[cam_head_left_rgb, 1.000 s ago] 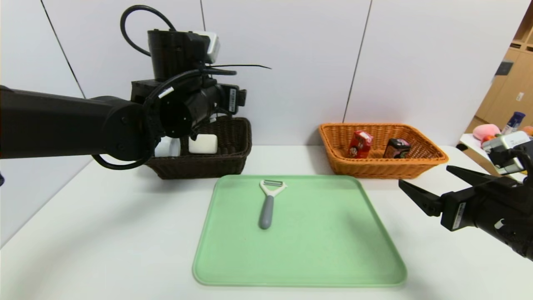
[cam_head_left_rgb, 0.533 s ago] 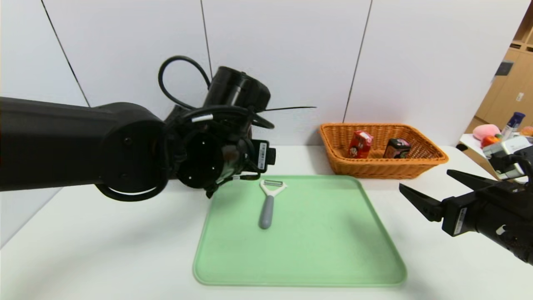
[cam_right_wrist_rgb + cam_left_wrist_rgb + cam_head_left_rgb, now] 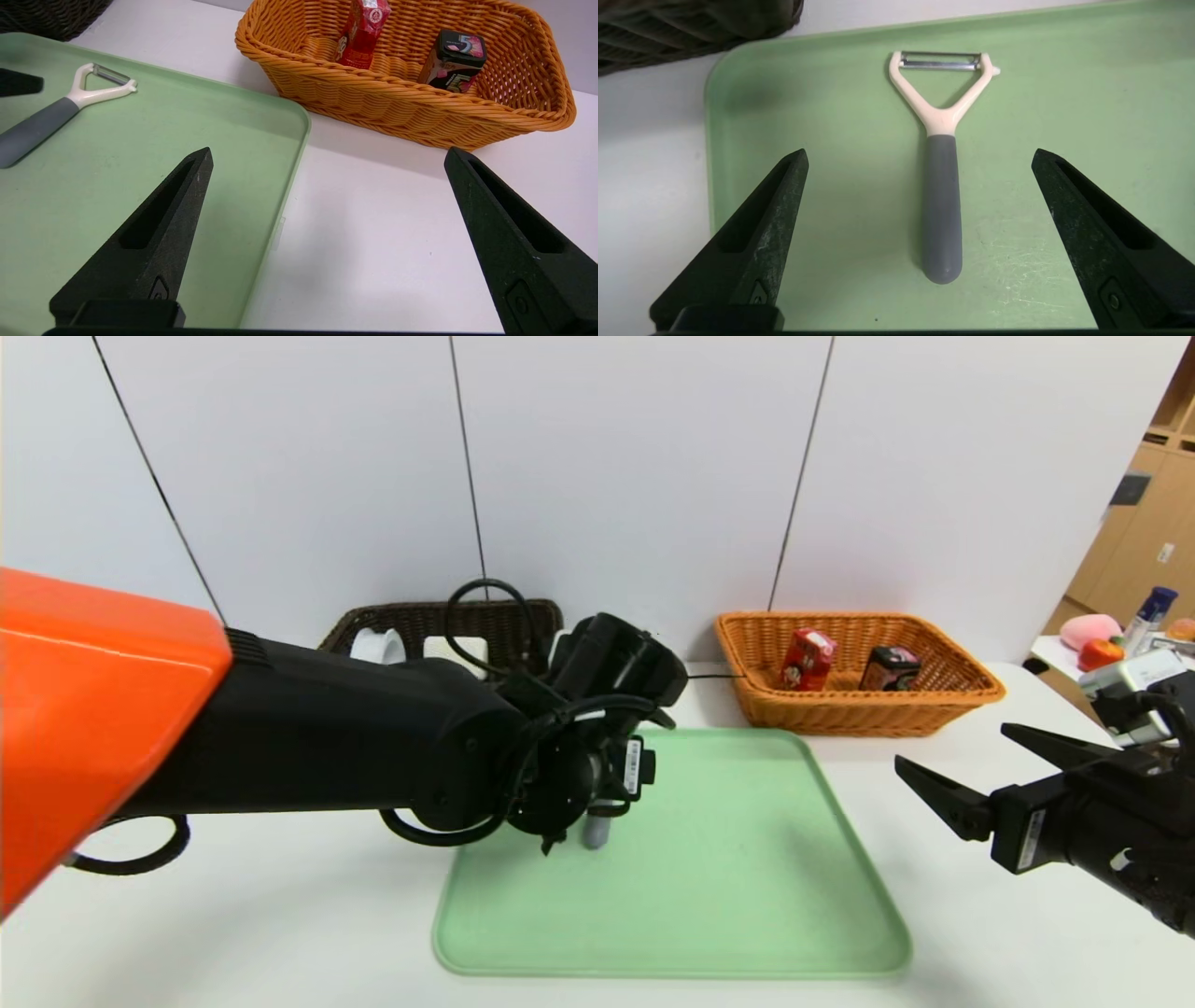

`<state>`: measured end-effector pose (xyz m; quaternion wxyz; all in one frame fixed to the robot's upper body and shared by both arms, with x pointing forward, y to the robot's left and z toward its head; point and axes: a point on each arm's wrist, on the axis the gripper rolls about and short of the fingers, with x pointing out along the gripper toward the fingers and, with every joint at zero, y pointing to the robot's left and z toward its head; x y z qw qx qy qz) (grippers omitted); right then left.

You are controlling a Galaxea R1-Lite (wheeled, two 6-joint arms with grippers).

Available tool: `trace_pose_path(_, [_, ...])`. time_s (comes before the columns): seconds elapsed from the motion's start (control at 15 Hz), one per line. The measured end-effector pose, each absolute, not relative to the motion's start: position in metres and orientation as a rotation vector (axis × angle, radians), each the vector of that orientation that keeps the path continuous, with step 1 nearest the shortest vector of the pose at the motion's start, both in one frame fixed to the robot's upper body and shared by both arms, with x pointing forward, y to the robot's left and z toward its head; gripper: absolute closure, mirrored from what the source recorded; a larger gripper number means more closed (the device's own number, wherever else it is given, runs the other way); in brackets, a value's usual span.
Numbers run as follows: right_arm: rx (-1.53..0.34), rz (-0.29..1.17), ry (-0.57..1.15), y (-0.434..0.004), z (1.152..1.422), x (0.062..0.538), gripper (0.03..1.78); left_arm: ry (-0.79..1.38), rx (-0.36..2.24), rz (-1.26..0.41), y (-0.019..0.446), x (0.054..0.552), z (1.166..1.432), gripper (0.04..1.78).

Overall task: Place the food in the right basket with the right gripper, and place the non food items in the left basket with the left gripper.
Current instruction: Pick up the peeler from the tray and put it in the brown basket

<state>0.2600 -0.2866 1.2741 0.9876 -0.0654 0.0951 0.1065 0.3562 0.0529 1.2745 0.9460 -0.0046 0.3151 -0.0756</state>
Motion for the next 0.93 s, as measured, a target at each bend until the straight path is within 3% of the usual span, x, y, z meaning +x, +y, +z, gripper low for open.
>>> trace_pose_path(0.4, [-0.129, 0.214, 0.195, -0.287, 1.273, 0.260, 0.10, 0.682, 0.055, -0.052, 0.042, 0.367, 1.231, 0.13])
trace_pose_path(0.93, [-0.128, 0.213, 0.202, -0.287, 1.271, 0.260, 0.10, 0.686, 0.066, -0.048, 0.038, 0.369, 1.218, 0.13])
